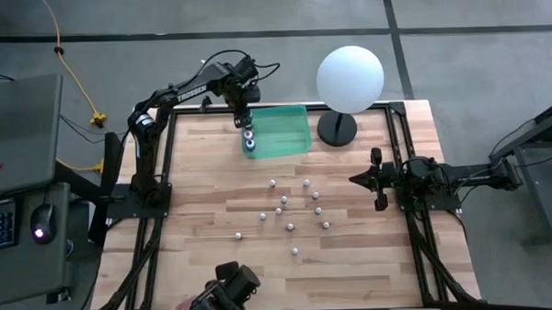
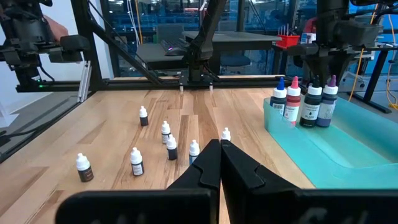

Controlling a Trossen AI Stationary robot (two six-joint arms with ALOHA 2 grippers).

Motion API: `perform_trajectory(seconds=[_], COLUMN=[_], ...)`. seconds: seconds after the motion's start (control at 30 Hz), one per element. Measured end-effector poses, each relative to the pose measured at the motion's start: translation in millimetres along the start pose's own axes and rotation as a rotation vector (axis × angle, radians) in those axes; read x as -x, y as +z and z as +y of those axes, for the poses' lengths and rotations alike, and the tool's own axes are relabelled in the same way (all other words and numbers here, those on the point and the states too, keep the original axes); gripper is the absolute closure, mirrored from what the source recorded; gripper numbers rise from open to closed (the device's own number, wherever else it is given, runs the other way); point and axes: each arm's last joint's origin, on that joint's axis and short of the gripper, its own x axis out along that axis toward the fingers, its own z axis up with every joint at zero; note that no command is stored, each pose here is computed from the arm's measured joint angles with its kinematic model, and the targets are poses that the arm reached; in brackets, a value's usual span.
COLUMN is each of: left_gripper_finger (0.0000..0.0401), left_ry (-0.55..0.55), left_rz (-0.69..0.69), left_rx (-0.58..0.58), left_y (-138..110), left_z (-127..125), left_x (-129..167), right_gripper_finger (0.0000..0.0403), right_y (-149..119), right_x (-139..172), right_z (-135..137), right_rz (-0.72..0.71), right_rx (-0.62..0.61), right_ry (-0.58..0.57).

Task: Pick & Place food coloring
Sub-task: Put the small red food coloring bottle into the green bin

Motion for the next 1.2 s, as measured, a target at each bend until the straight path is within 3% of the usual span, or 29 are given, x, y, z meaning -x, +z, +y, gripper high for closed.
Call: perform_trajectory(seconds=[0.2, 0.43, 0.53, 0.9, 1.2], left_gripper_finger=[0.0235, 0.0235, 0.0235, 0.0235, 0.0235], left_ry=[0.042, 0.095, 0.048, -0.349, -0.355], left_rz=[-0.014, -0.108, -0.154, -0.236, -0.263], left_rx=[0.017, 0.023, 0.059, 0.138, 0.056], left_y=[4.8, 20.8, 24.5, 10.5, 10.1], left_z=[3.2, 9.6, 8.2, -22.4, -86.0], left_x=[11.7, 55.2, 78.8, 151.7, 194.6], right_gripper_finger=[0.0402, 0.0402, 0.0402, 0.0402, 0.0402], right_y=[0.0, 0.0, 0.1, 0.0, 0.0], right_x=[0.0, 0.0, 0.0, 0.0, 0.0], right_z=[0.0, 0.0, 0.0, 0.0, 0.0], right_rz=[0.0, 0.0, 0.0, 0.0, 0.0], right_rx=[0.0, 0.0, 0.0, 0.0, 0.0], right_ry=[0.0, 0.0, 0.0, 0.0, 0.0])
